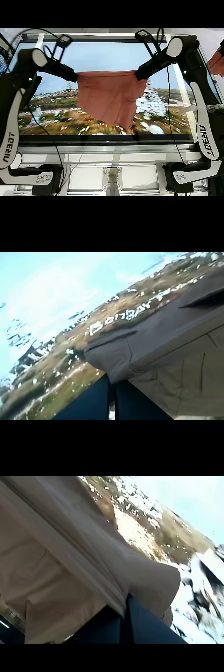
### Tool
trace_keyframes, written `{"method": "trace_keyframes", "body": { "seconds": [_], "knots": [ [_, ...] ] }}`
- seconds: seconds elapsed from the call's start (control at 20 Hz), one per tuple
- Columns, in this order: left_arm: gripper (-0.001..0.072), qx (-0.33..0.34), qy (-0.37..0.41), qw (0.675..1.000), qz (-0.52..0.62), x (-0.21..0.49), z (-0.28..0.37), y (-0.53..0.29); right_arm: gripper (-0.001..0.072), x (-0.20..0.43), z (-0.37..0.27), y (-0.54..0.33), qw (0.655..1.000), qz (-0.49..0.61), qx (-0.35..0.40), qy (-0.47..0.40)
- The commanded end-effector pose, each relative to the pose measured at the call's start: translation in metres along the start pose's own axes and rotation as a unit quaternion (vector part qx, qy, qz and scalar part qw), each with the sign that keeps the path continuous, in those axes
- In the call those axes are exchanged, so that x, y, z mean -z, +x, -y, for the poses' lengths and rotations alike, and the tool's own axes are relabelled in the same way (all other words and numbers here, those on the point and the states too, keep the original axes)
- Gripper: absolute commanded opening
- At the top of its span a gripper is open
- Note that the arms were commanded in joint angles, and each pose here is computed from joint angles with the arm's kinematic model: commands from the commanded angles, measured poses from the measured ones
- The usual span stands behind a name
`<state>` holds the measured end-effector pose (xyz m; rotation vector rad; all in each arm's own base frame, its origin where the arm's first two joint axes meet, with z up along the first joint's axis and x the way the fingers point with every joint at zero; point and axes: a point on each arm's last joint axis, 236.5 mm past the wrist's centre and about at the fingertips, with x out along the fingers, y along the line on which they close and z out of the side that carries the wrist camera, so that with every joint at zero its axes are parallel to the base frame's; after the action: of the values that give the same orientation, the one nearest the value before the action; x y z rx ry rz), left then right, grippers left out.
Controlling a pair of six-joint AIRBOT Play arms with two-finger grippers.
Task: Fold the clothes and pants, and hang the long-sleeved shirts on hangers.
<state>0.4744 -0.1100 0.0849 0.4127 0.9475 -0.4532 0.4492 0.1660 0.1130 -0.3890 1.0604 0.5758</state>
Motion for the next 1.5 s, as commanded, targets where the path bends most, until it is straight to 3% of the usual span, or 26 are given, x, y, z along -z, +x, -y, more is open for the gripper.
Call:
{"method": "trace_keyframes", "body": {
  "seconds": [0.0,0.4,0.55,0.6,0.7,0.8,0.85,0.9,1.0,1.05,1.2,1.35,1.4,1.45],
  "knots": [
    [0.0017,-0.021,0.069,0.996,-0.052,0.032,0.002,0.032,0.0005,0.031,-0.016,0.018,0.997,-0.066,-0.027,-0.029],
    [0.002,0.052,0.156,0.971,-0.175,0.142,0.044,0.055,0.0007,0.15,-0.117,0.087,0.958,-0.243,-0.147,-0.043],
    [0.0021,0.082,0.174,0.961,-0.199,0.16,0.064,0.057,0.0023,0.169,-0.143,0.097,0.947,-0.257,-0.189,-0.023],
    [0.0033,0.092,0.176,0.96,-0.199,0.16,0.071,0.056,0.0079,0.167,-0.152,0.098,0.946,-0.249,-0.205,-0.013],
    [0.0164,0.112,0.184,0.956,-0.2,0.16,0.084,0.054,0.0181,0.165,-0.161,0.096,0.943,-0.247,-0.223,-0.005],
    [0.0176,0.124,0.194,0.949,-0.213,0.165,0.092,0.049,0.0283,0.171,-0.168,0.088,0.934,-0.263,-0.243,-0.002],
    [0.0206,0.128,0.197,0.947,-0.217,0.166,0.095,0.045,0.0297,0.175,-0.172,0.082,0.927,-0.275,-0.253,-0.003],
    [0.0291,0.129,0.199,0.946,-0.219,0.167,0.097,0.042,0.0347,0.177,-0.173,0.076,0.923,-0.284,-0.258,-0.006],
    [0.0328,0.138,0.209,0.941,-0.226,0.17,0.099,0.028,0.0562,0.169,-0.169,0.068,0.925,-0.278,-0.257,-0.012],
    [0.0328,0.144,0.216,0.937,-0.233,0.174,0.1,0.018,0.061,0.158,-0.164,0.064,0.931,-0.263,-0.252,-0.011],
    [0.0329,0.128,0.191,0.947,-0.226,0.174,0.081,-0.005,0.061,0.122,-0.124,0.066,0.958,-0.201,-0.197,0.048],
    [0.0341,0.069,0.04,0.974,-0.214,0.179,0.033,-0.011,0.0625,0.106,-0.067,0.083,0.97,-0.147,-0.136,0.136],
    [0.0351,0.054,-0.019,0.974,-0.218,0.187,0.017,-0.013,0.068,0.107,-0.053,0.09,0.969,-0.139,-0.128,0.161],
    [0.0367,0.041,-0.067,0.972,-0.222,0.196,0.003,-0.016,0.0682,0.11,-0.043,0.097,0.966,-0.14,-0.127,0.179]
  ]
}}
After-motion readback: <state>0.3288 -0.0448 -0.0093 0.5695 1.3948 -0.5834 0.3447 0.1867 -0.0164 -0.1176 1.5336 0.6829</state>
